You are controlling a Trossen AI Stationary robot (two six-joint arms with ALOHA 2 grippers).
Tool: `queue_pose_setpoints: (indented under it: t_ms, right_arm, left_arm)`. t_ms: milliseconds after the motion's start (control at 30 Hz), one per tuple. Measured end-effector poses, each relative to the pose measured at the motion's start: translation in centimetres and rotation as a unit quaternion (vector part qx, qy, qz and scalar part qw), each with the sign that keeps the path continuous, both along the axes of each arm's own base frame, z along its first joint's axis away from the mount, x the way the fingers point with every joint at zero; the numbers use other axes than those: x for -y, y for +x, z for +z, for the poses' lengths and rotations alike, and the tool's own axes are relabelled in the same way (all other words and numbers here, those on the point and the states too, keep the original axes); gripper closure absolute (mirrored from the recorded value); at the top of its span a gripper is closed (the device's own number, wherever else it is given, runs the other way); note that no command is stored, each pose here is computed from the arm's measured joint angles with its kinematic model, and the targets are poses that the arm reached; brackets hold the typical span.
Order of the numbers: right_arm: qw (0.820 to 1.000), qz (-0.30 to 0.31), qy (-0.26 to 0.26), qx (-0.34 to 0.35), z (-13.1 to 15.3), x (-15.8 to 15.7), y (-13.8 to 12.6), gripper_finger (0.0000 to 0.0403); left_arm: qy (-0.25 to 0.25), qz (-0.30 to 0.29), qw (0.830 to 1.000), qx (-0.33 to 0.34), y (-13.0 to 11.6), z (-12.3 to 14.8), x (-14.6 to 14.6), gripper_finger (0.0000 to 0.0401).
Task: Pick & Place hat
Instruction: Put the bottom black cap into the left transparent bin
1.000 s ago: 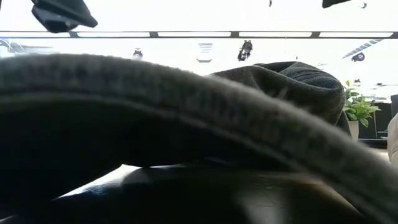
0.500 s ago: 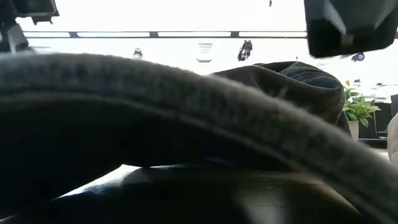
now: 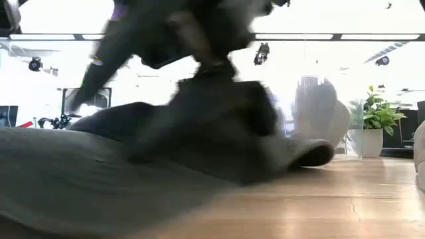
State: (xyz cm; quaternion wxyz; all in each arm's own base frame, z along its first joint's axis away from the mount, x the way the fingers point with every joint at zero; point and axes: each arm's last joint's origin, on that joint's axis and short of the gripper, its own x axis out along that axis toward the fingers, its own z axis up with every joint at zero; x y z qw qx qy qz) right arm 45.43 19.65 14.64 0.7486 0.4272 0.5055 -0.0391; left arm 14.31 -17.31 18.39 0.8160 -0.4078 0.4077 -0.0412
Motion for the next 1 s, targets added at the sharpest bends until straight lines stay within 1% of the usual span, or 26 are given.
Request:
queue_pose_setpoints:
  t_ms: [100, 167, 233, 333, 433, 500, 600, 667, 767, 867, 933, 1000]
  right_arm:
    - [0.997, -0.074, -0.016, 0.029, 0.3, 1.7, 2.2, 0.0235]
    - [0.992, -0.111, -0.033, 0.048, 0.7, 2.8, 3.4, 0.0236]
    - [0.989, -0.130, -0.034, 0.062, 1.1, 3.7, 4.6, 0.0236]
    - [0.988, -0.132, -0.029, 0.081, 1.9, 4.6, 5.7, 0.0235]
    - [0.987, -0.132, -0.028, 0.087, 2.1, 5.0, 6.2, 0.0234]
    - [0.987, -0.137, -0.028, 0.079, 1.9, 5.2, 6.2, 0.0234]
    - [0.987, -0.143, -0.027, 0.072, 1.7, 5.4, 6.1, 0.0234]
    - [0.987, -0.143, -0.028, 0.070, 1.6, 5.4, 6.1, 0.0234]
    - [0.987, -0.145, -0.023, 0.066, 1.5, 5.3, 6.0, 0.0234]
    - [0.987, -0.149, -0.020, 0.065, 1.5, 5.4, 6.0, 0.0234]
    - [0.986, -0.149, -0.019, 0.066, 1.5, 5.4, 6.0, 0.0234]
    - [0.986, -0.149, -0.019, 0.067, 1.5, 5.3, 6.1, 0.0234]
  left_arm:
    - [-0.013, 0.031, 0.999, -0.034, -0.8, -0.4, 0.2, 0.0330]
    - [-0.022, 0.062, 0.996, -0.063, -1.4, -0.8, 0.2, 0.0330]
    - [-0.031, 0.093, 0.992, -0.074, -1.7, -1.2, 0.4, 0.0330]
    - [-0.034, 0.166, 0.984, -0.059, -2.1, -2.0, 0.6, 0.0329]
    - [-0.054, 0.248, 0.966, -0.038, -2.6, -3.0, 0.4, 0.0313]
    - [-0.083, 0.297, 0.951, -0.031, -3.0, -3.6, 0.2, 0.0291]
    - [-0.113, 0.345, 0.932, -0.007, -3.4, -4.1, 0.1, 0.0256]
    - [-0.117, 0.352, 0.929, 0.000, -3.4, -4.1, 0.1, 0.0237]
    - [-0.119, 0.353, 0.928, -0.005, -3.3, -4.0, 0.1, 0.0220]
    - [-0.122, 0.327, 0.936, -0.038, -3.7, -3.9, 0.6, 0.0215]
    - [-0.112, 0.321, 0.939, -0.049, -4.0, -4.1, 0.7, 0.0215]
    - [-0.090, 0.323, 0.940, -0.057, -4.1, -4.4, 0.4, 0.0215]
